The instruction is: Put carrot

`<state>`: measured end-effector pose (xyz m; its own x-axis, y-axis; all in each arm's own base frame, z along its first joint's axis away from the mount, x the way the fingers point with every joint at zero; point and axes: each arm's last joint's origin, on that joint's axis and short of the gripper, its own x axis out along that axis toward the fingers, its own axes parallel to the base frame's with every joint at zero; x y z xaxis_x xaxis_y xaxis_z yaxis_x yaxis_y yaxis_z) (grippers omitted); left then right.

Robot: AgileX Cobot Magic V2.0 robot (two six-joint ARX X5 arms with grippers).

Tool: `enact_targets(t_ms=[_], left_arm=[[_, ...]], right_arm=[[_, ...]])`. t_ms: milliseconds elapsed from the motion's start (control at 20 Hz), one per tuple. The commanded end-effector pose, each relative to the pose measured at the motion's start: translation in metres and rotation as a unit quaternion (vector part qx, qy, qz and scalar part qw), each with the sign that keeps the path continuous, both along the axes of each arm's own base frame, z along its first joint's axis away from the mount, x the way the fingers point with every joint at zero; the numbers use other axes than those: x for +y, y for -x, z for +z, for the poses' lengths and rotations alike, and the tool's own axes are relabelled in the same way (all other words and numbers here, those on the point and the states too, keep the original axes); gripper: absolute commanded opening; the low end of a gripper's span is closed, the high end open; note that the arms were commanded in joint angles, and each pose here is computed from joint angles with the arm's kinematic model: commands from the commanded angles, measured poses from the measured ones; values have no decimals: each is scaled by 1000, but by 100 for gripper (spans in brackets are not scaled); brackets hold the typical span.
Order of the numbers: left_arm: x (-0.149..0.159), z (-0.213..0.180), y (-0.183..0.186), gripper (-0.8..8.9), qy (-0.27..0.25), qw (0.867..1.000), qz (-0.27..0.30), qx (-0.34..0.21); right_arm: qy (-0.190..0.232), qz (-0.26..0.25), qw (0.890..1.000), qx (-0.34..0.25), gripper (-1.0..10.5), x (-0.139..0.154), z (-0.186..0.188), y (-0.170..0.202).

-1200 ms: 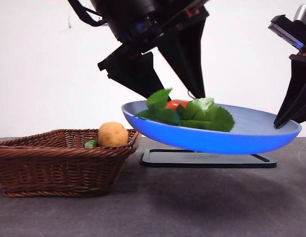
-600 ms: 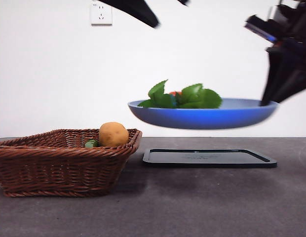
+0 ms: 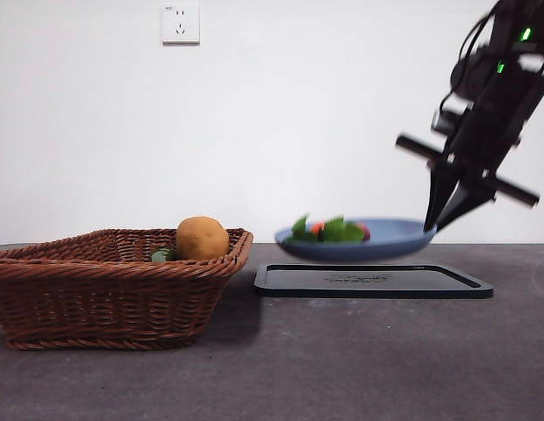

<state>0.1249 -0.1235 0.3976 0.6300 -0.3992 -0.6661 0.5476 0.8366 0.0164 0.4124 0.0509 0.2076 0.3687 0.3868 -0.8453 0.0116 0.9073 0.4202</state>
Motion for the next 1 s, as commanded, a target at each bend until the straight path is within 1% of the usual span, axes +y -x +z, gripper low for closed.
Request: enact_targets(t_ms=[50, 150, 250, 350, 550, 650, 850, 950, 1000], left_arm=[[-2, 1, -1, 284, 3, 1000, 3, 2], [-3, 1, -1, 284, 2, 1000, 4, 2], [-3, 1, -1, 284, 2, 1000, 3, 3], [-3, 1, -1, 284, 2, 1000, 4, 3], [-3, 2, -2, 283, -1, 1000, 11, -5], [-4, 3, -3, 272, 1, 1000, 7, -18], [-5, 8, -9, 168, -21, 997, 11, -72], [-4, 10, -14, 123, -25, 995, 16, -92], [-3, 11, -19, 77, -29, 994, 20, -103]], right_arm=[[-4, 1, 1000, -1, 3, 0, -12, -13], [-3, -3, 1000, 15, 9, -1, -24, -15], [0, -4, 1000, 25, 93, -1, -28, -15], [0, -4, 1000, 20, 188, -1, -28, -16], [-2, 0, 1000, 15, 209, -4, -19, -13], [3, 10, 1000, 4, 207, -7, 0, -5], [17, 42, 998, -31, 202, -10, 59, 28], [18, 45, 998, -47, 130, -10, 89, 50], [20, 52, 997, -56, 77, -6, 105, 63]])
